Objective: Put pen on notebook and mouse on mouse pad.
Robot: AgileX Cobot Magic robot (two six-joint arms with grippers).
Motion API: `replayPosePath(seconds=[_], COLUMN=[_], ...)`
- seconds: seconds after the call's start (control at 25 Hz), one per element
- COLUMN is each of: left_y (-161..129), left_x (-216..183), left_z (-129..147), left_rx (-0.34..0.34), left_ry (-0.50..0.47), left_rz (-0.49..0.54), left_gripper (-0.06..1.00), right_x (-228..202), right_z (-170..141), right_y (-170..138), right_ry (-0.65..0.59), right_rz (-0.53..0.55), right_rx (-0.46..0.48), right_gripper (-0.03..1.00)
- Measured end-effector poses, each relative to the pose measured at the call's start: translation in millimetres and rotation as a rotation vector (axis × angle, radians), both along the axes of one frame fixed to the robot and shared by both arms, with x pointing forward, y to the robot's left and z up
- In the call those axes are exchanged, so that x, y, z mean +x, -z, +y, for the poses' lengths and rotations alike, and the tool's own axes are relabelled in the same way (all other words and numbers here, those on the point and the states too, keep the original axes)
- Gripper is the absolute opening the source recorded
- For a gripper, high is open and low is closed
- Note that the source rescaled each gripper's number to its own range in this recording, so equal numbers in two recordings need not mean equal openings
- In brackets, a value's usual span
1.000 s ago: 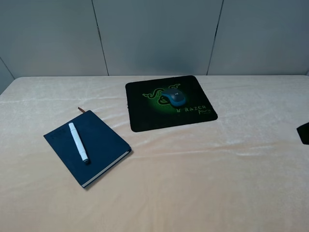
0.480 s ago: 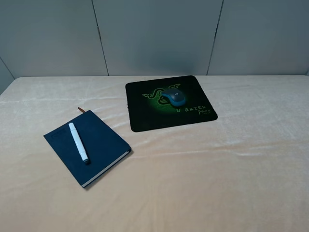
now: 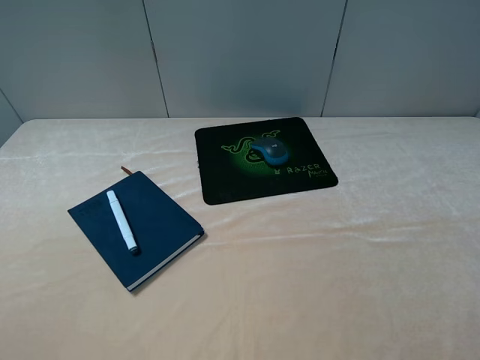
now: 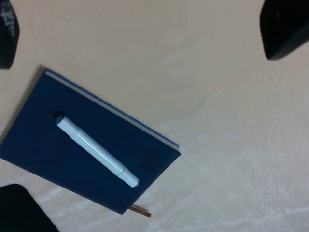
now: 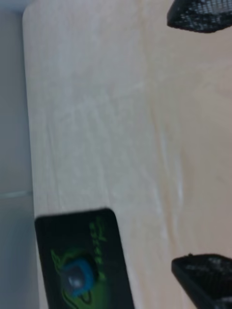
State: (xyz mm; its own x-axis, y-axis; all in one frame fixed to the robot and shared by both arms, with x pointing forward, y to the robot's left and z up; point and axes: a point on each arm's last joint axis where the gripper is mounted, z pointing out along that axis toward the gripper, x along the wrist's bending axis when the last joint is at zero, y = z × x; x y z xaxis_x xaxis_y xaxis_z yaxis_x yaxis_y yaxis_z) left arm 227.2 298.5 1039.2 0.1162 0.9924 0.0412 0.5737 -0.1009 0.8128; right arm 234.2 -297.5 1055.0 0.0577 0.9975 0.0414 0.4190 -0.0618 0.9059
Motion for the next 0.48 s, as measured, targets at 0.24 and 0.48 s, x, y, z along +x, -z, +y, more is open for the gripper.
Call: replayPosePath(seconds=[0.24, 0.48], left_y=[0.0, 0.0], left_x=[0.0, 0.0], left_z=[0.0, 0.0], left_rx=[0.000, 0.000], left_ry=[0.000, 0.000], left_rz=[0.000, 0.000], left_gripper=[1.00, 1.00], right_x=[-0.1, -0.1], right_z=[-1.8, -1.8], right_y=[0.0, 0.0], right_ry=[0.034, 0.034], right_rz=[-0.001, -0.001], right_rx=[0.026, 0.026], right_gripper=[1.00, 1.00])
